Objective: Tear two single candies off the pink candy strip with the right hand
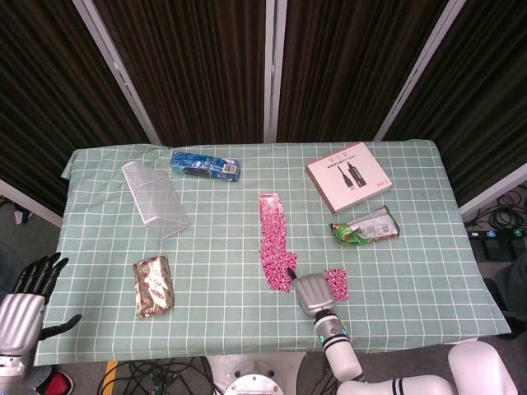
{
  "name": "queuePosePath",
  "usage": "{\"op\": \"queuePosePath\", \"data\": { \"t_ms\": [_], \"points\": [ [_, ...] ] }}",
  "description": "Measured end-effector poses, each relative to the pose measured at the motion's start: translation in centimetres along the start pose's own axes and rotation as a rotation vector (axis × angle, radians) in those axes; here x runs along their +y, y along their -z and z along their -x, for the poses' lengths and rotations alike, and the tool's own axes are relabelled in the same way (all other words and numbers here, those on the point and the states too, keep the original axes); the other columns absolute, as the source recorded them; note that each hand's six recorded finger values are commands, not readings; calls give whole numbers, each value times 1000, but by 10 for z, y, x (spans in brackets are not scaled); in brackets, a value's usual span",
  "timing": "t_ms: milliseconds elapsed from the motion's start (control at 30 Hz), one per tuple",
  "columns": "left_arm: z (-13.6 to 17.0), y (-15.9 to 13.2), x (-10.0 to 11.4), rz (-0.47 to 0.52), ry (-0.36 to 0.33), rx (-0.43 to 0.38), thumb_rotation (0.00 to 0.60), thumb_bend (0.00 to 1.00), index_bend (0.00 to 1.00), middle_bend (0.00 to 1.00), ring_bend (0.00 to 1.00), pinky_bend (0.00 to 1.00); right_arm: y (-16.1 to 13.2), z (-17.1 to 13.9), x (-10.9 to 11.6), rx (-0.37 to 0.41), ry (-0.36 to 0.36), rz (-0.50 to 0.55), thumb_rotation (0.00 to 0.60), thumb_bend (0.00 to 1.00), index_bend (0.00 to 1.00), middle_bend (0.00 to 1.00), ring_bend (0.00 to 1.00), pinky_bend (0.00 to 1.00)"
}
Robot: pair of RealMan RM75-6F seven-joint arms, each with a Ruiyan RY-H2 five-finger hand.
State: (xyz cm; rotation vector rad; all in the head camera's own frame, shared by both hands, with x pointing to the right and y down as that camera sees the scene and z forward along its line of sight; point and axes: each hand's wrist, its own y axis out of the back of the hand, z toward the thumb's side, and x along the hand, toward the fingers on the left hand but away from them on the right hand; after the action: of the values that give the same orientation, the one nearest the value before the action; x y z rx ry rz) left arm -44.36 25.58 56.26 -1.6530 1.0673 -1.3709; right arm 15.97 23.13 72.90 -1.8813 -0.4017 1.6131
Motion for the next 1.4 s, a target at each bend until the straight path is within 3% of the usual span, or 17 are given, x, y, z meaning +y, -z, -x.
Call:
{"op": "queuePosePath", "data": {
  "t_ms": [533, 967, 1400],
  "points": [
    [0, -5, 1, -6, -2, -11, 581, 13, 50, 8, 0, 87, -9, -19, -1, 59, 1, -19, 600, 1000, 147, 907, 852, 760],
    [1, 1, 7, -4, -18, 2, 582, 13, 50, 8, 0, 87, -33, -17, -10, 99, -17, -45, 600, 1000, 147, 907, 851, 761],
    [3, 9, 12, -1, -28, 18, 581, 13, 50, 8, 0, 87, -64, -11, -1, 147, 6, -43, 600, 1000, 147, 907, 851, 761]
  ]
}}
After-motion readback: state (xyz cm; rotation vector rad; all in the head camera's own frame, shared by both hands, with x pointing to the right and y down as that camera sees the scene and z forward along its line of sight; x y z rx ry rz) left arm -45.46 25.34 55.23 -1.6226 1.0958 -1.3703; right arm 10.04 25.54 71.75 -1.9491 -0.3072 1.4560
